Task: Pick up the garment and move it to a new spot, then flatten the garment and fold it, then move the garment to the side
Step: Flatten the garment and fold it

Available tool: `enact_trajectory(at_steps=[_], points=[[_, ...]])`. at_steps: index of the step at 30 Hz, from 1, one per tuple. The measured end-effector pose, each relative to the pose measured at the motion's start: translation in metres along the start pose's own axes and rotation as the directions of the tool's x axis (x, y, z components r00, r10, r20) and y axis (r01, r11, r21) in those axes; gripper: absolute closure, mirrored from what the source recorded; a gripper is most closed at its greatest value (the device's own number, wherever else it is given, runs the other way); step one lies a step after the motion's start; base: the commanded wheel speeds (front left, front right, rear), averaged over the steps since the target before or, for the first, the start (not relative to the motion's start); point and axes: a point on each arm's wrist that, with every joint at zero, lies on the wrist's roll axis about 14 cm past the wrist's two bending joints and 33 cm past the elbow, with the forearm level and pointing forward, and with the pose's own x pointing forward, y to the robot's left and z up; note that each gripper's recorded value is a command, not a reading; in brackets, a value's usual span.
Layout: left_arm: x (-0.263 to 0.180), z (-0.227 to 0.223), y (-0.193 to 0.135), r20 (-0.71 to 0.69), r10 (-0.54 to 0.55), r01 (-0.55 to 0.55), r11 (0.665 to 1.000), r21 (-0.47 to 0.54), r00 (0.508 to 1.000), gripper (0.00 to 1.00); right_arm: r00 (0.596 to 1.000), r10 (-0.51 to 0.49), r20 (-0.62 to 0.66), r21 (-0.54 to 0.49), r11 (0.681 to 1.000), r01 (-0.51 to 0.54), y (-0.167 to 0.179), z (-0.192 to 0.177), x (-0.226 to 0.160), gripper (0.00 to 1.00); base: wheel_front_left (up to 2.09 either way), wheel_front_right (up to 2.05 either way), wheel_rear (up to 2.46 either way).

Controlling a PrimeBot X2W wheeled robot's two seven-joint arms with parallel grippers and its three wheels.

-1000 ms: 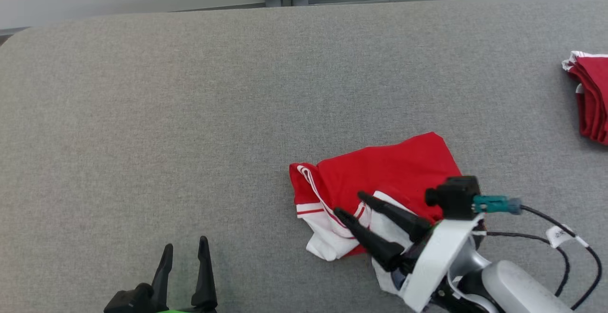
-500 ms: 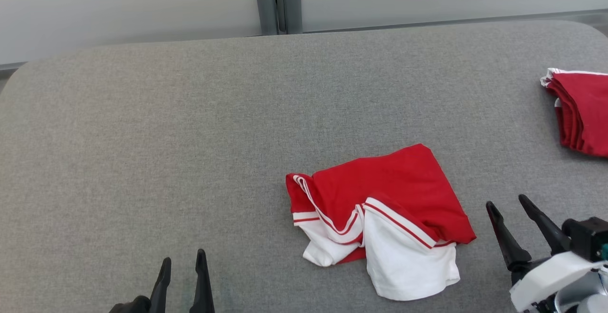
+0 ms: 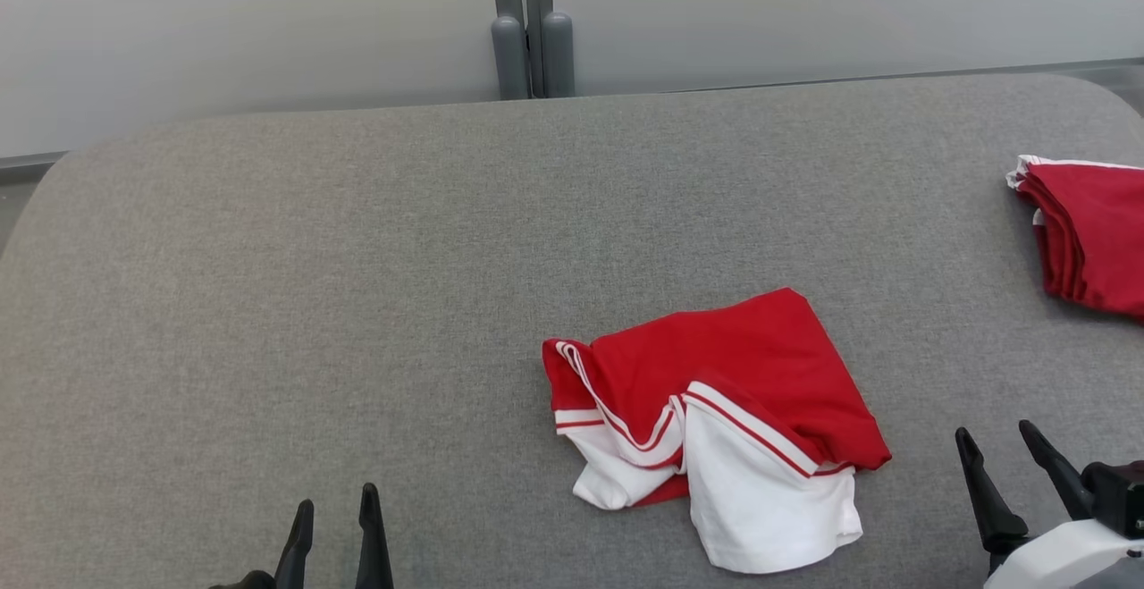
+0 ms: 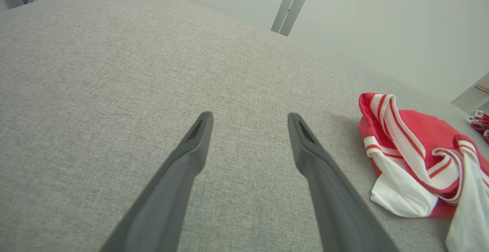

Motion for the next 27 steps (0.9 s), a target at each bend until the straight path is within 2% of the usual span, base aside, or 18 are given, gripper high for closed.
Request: enact_trajectory(at_steps=[5, 8, 10, 14, 16, 18, 21, 27], points=[[-0.002, -0.001, 0.002, -0.003, 0.004, -0.004, 1.000, 0.001, 1.000, 0.00, 0.998, 0.066, 0.016, -0.010, 0.998, -0.066, 0.017, 0.008, 0.006, 0.00, 0.00, 0.00, 0.00], [-0.002, -0.002, 0.002, -0.005, 0.006, -0.006, 1.000, 0.002, 1.000, 0.00, 0.986, 0.165, 0.029, -0.013, 0.986, -0.165, 0.042, 0.016, 0.013, 0.00, 0.00, 0.00, 0.00], [-0.002, -0.002, 0.002, -0.007, 0.005, -0.005, 1.000, 0.006, 1.000, 0.00, 0.964, 0.265, 0.030, -0.023, 0.964, -0.264, 0.067, 0.029, 0.022, 0.00, 0.00, 0.00, 0.00], [0.002, -0.002, 0.004, -0.009, 0.009, -0.009, 1.000, 0.012, 1.000, 0.00, 0.892, 0.450, -0.033, -0.105, 0.886, -0.451, 0.112, 0.051, 0.032, 0.00, 0.00, 0.00, 0.00], [0.004, -0.002, 0.003, -0.010, 0.008, -0.008, 1.000, 0.012, 1.000, 0.00, 0.861, 0.505, -0.056, -0.150, 0.848, -0.508, 0.128, 0.059, 0.038, 0.00, 0.00, 0.00, 0.00], [0.005, -0.002, 0.003, -0.012, 0.008, -0.008, 1.000, 0.011, 1.000, 0.00, 0.829, 0.543, -0.134, -0.161, 0.814, -0.559, 0.142, 0.047, 0.040, 0.00, 0.00, 0.00, 0.00], [0.007, -0.003, 0.004, -0.013, 0.013, -0.013, 1.000, 0.007, 1.000, 0.00, 0.788, 0.563, -0.249, -0.117, 0.790, -0.602, 0.156, 0.021, 0.042, 0.00, 0.00, 0.00, 0.00], [0.007, -0.002, 0.009, -0.009, 0.032, -0.032, 0.999, 0.006, 0.999, 0.00, 0.741, 0.581, -0.337, -0.090, 0.763, -0.640, 0.174, -0.001, 0.055, 0.00, 0.00, 0.00, 0.00]])
